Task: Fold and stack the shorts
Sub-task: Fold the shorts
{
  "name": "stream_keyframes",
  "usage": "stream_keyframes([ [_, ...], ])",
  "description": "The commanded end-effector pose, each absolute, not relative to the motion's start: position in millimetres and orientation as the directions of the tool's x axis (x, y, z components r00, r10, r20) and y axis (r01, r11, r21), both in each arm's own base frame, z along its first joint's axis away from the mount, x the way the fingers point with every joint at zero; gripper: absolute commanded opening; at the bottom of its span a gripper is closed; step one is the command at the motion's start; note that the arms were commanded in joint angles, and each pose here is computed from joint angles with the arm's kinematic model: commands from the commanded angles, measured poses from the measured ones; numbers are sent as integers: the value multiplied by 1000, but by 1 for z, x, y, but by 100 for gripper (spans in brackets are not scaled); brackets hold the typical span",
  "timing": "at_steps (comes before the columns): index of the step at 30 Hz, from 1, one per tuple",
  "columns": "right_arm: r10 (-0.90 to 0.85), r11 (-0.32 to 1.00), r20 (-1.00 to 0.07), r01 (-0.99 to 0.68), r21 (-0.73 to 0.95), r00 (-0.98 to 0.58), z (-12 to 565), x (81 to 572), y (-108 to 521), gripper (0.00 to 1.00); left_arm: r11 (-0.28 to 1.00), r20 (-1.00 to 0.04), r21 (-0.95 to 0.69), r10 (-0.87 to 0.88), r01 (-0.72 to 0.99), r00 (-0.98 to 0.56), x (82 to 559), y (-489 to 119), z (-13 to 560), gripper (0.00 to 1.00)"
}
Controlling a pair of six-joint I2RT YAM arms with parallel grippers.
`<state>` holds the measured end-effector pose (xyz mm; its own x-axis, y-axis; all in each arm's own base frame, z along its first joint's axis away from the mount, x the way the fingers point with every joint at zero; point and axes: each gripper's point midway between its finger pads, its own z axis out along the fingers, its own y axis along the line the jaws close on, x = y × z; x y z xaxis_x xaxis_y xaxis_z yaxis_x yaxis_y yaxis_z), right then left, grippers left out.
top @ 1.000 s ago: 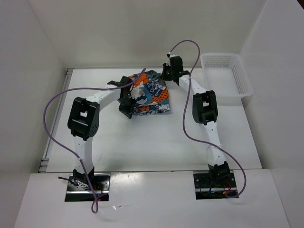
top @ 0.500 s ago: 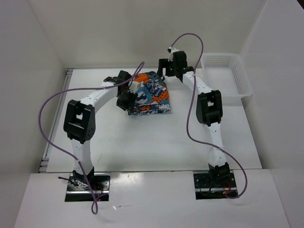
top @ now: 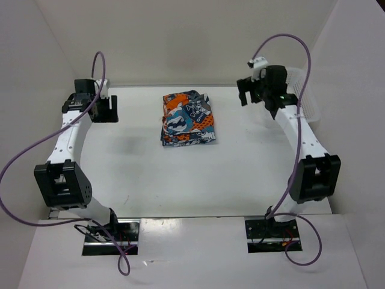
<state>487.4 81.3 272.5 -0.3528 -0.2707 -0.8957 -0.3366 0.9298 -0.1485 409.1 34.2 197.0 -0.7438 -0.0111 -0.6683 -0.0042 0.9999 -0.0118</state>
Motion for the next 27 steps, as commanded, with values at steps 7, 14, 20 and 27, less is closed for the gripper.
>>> stream_keyframes([
  [7,-296,951,-793,-241,-194,-532,229,383,17,100,997,-734,-68,-73,-33,-675,379,54,207,83],
  [14,-167,985,-835,-119,-123,-524,248,361,12,100,997,-750,-71,-81,-42,-656,370,57,215,85],
  [20,-144,989,-854,-37,-145,-501,259,361,-1,100,997,-751,-71,-81,-42,-655,365,56,214,88],
  [27,-134,990,-861,-31,-137,-490,257,364,0,100,997,-754,-64,-80,-49,-652,357,56,214,90],
])
